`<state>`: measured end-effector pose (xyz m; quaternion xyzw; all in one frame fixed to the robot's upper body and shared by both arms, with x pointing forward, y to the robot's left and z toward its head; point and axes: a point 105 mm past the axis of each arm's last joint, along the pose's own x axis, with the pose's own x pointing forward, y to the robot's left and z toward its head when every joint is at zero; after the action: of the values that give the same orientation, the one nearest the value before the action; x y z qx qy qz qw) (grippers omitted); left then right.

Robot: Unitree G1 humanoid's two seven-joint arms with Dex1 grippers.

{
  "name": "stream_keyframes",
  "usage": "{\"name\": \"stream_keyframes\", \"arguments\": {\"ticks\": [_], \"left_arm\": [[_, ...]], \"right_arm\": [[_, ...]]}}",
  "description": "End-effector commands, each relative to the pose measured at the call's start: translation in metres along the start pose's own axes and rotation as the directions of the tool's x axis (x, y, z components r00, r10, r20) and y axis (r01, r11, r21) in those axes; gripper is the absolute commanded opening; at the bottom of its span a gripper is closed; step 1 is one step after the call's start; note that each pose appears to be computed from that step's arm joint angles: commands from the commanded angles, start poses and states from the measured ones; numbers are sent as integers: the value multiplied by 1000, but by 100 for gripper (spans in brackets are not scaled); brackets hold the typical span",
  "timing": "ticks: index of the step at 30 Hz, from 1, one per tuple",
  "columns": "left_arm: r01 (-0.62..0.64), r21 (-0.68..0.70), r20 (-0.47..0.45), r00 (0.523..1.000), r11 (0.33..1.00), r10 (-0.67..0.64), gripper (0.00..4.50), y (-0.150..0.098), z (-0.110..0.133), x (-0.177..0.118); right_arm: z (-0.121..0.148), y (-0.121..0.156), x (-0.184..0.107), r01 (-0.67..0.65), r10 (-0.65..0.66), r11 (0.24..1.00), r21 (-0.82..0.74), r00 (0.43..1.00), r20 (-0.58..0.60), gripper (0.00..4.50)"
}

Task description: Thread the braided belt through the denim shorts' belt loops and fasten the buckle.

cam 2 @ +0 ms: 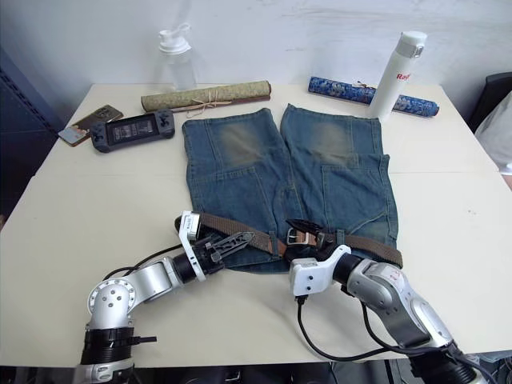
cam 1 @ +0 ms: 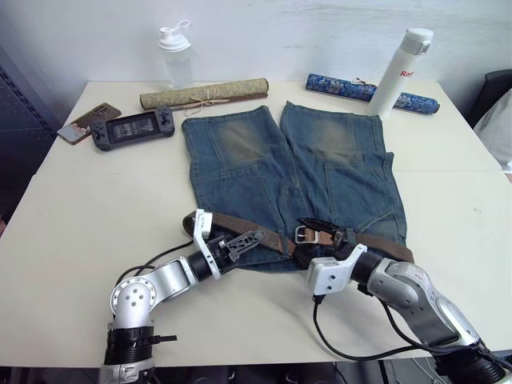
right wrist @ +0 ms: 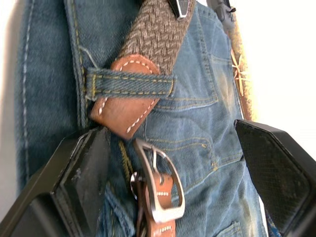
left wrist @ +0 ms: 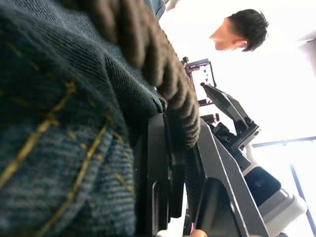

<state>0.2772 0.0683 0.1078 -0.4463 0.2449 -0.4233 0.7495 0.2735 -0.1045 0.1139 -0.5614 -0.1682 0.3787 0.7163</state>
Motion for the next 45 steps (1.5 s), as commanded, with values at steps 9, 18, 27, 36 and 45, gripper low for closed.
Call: {"name": "stream_keyframes", "arguments": {"ticks": [9, 18, 27, 36, 45], "left_arm": [[-130, 58, -145, 980, 990, 137, 0, 20, -21, 5], [-133, 93, -178, 973, 987, 148, 0, 20, -25, 7], [-87, 153, -212, 970, 984, 119, 0, 15, -30, 7], [-10, 336, -96, 994, 942, 45, 316, -10, 0, -5], [83, 544, -249, 966, 835, 66, 316, -19, -30, -33]], "right_arm": [[11, 8, -4, 54, -54, 998, -29, 998, 26, 352], [29, 15, 0, 56, -53, 998, -36, 995, 84, 8], [28, 11, 1, 64, -61, 997, -35, 994, 87, 8], [24, -7, -5, 114, -111, 993, -41, 991, 74, 0], [22, -14, -12, 110, -106, 992, -65, 992, 66, 0]]}}
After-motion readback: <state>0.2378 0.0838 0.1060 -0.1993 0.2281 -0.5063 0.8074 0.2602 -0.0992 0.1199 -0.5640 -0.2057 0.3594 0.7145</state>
